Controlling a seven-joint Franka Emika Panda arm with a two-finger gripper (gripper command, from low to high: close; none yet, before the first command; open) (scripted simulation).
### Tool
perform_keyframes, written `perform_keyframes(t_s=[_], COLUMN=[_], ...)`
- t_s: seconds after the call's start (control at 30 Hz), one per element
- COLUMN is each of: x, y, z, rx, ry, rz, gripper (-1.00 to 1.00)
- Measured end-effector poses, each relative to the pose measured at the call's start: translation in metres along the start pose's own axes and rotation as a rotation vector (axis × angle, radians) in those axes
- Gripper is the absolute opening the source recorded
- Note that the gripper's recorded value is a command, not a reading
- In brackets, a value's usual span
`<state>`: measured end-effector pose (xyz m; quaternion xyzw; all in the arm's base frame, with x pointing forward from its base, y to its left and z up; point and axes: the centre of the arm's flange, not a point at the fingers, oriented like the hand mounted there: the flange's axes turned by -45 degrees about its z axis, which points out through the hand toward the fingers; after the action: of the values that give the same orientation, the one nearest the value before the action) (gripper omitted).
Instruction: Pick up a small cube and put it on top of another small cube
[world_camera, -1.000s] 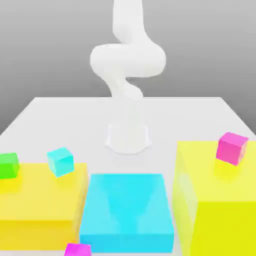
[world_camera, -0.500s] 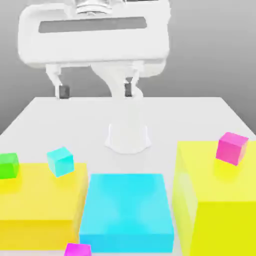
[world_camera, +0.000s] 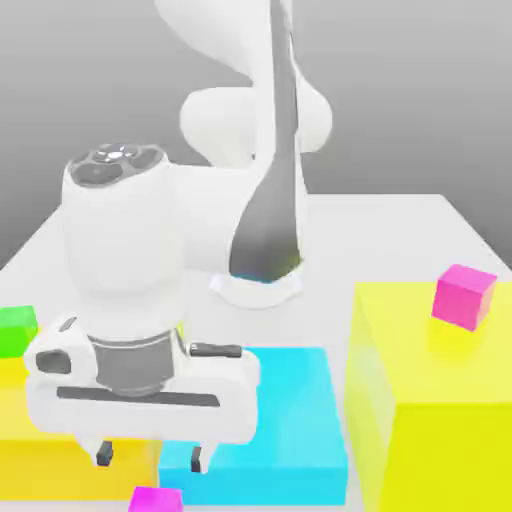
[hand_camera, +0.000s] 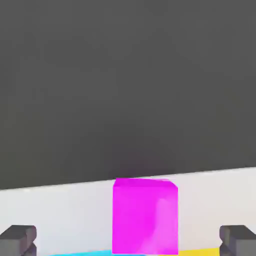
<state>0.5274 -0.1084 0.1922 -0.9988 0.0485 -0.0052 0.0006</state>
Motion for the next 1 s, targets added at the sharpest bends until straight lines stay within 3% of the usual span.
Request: perform_keyframes(t_s=[0.1,0.13,0.37,0.57,0.77,1.0], x=[-0.001,-0.002,-0.002,0.005,0.003,-0.069], y=[0.002,0.002,0.002,0.001,-0.116,-0.264], z=[0.045,0.056,0.057,-0.011,-0.102,-0.205], rx=[-0.002,-0.002,-0.002,0.002,0.049,0.062], ry=[-0.009,-0.01,-0.011,0.0,0.025,0.027], rz=[0.001,0.001,0.001,-0.057,-0.483,-1.053], gripper=[0.0,-1.0,-1.0,-1.0,-1.0,-1.0])
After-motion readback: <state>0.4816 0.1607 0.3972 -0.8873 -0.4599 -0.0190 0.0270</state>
